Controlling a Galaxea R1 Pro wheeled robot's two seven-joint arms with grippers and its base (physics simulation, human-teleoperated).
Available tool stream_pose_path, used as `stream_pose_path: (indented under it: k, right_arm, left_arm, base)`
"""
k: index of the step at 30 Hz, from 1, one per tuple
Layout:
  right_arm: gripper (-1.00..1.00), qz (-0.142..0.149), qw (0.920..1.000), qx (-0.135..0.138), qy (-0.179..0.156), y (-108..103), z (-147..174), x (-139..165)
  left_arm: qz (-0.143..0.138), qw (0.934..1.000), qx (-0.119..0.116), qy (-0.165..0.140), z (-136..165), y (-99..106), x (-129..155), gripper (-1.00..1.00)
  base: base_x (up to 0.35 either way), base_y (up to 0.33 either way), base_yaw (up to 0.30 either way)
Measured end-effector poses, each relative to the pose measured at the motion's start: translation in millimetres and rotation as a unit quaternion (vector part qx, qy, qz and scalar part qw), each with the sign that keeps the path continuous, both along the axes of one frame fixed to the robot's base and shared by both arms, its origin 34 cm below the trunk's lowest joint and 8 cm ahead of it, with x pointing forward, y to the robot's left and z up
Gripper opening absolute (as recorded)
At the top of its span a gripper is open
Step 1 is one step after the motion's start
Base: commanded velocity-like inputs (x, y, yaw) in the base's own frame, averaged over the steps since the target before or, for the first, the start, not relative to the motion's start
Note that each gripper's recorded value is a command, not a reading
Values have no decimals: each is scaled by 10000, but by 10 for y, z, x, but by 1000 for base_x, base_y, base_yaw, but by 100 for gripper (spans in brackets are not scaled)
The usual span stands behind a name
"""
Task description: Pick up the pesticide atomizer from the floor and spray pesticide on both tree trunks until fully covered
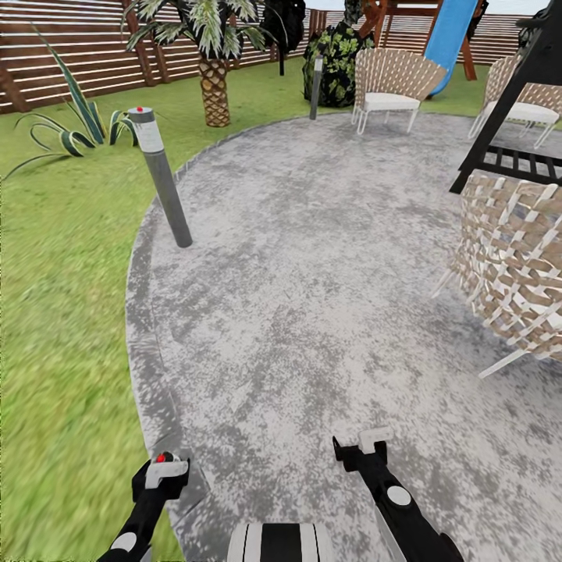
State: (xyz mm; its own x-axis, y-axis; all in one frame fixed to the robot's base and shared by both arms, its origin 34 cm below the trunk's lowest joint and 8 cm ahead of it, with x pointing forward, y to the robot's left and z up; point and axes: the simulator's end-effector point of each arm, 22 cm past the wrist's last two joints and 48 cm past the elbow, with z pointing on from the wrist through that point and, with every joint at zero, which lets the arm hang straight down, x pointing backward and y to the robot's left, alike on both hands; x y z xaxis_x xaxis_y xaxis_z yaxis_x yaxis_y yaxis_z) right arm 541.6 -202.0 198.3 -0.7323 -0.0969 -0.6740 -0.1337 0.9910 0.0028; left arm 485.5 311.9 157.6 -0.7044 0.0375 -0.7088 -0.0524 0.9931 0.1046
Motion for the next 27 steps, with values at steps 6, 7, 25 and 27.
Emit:
stream_pose_path:
  k: [6, 7, 25, 27]
  right_arm:
    - [100, 0, 10000, -1, 25, 0, -22, -16]
    - [100, -1, 10000, -1, 26, -1, -23, -17]
    - [100, -2, 9997, -1, 260, -2, -243, -167]
    - [100, -2, 9997, -1, 261, -1, -244, -167]
  left_arm:
    - [1, 10000, 1, 22, -17, 2, -16, 100]
    - [2, 10000, 1, 23, -18, 2, -16, 100]
    - [11, 9997, -3, 264, -215, 1, -191, 100]
    - [11, 9996, -4, 265, -216, -1, -192, 100]
  base:
    - [0, 0, 136]
    - [0, 0, 47]
    - [0, 0, 5]
    - [0, 0, 0]
